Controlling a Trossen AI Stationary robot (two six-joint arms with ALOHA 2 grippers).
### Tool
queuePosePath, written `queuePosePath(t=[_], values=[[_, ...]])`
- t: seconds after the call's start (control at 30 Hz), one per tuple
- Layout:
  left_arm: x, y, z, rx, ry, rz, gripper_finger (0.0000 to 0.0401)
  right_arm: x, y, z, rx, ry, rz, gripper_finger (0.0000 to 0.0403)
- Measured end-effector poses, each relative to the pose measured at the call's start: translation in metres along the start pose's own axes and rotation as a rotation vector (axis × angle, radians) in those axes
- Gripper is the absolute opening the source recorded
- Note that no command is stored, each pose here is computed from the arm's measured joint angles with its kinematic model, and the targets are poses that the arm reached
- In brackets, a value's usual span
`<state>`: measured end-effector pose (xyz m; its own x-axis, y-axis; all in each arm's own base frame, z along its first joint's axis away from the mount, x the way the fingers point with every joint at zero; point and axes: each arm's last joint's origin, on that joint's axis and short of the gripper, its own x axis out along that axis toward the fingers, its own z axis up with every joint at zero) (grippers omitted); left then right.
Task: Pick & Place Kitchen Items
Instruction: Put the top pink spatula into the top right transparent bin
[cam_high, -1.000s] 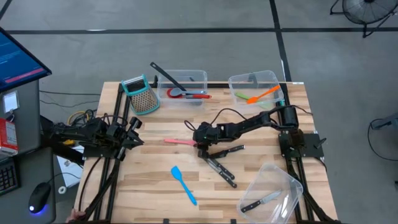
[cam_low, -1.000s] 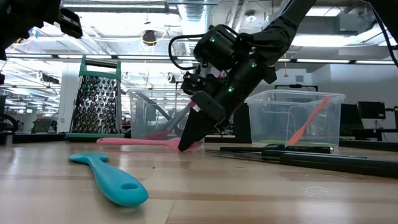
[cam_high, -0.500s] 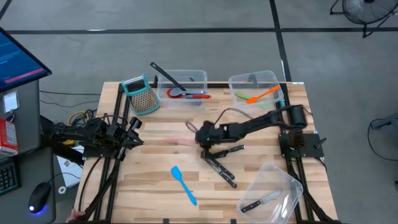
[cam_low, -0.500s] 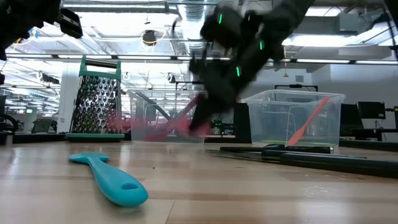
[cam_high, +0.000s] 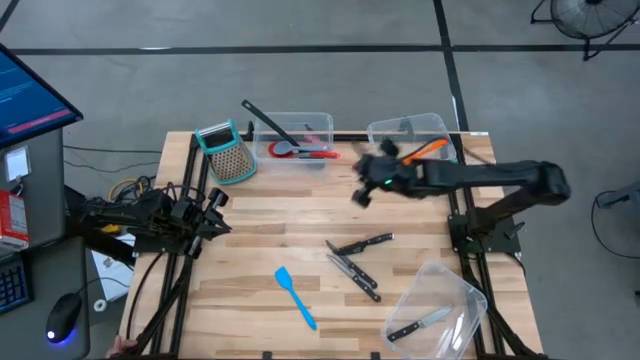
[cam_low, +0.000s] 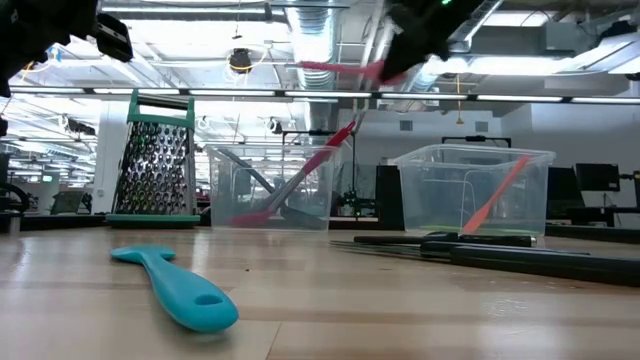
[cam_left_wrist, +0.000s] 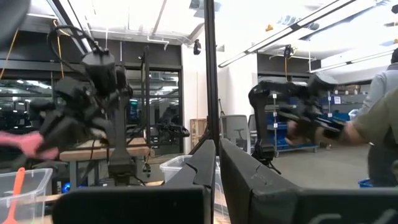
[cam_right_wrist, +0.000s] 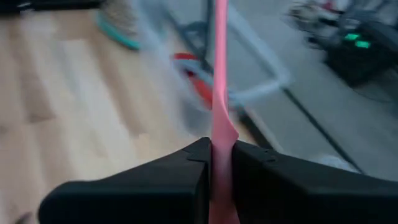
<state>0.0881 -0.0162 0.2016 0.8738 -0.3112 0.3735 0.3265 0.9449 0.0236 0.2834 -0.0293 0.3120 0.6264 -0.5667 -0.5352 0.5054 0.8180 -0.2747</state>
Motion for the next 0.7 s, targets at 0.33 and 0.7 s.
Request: queuePosePath(t=[0.33, 0.7], values=[[0.000, 0.000, 0.000, 0.000, 0.000, 0.000, 0.0008, -0.051, -0.084, -0.039, 0.042, 0.318, -0.244, 0.0025], [0.000, 0.000, 0.000, 0.000, 0.001, 0.000, 0.0008, -0.042, -0.117, -0.067, -0.239, 0.721, -0.231, 0.0025]])
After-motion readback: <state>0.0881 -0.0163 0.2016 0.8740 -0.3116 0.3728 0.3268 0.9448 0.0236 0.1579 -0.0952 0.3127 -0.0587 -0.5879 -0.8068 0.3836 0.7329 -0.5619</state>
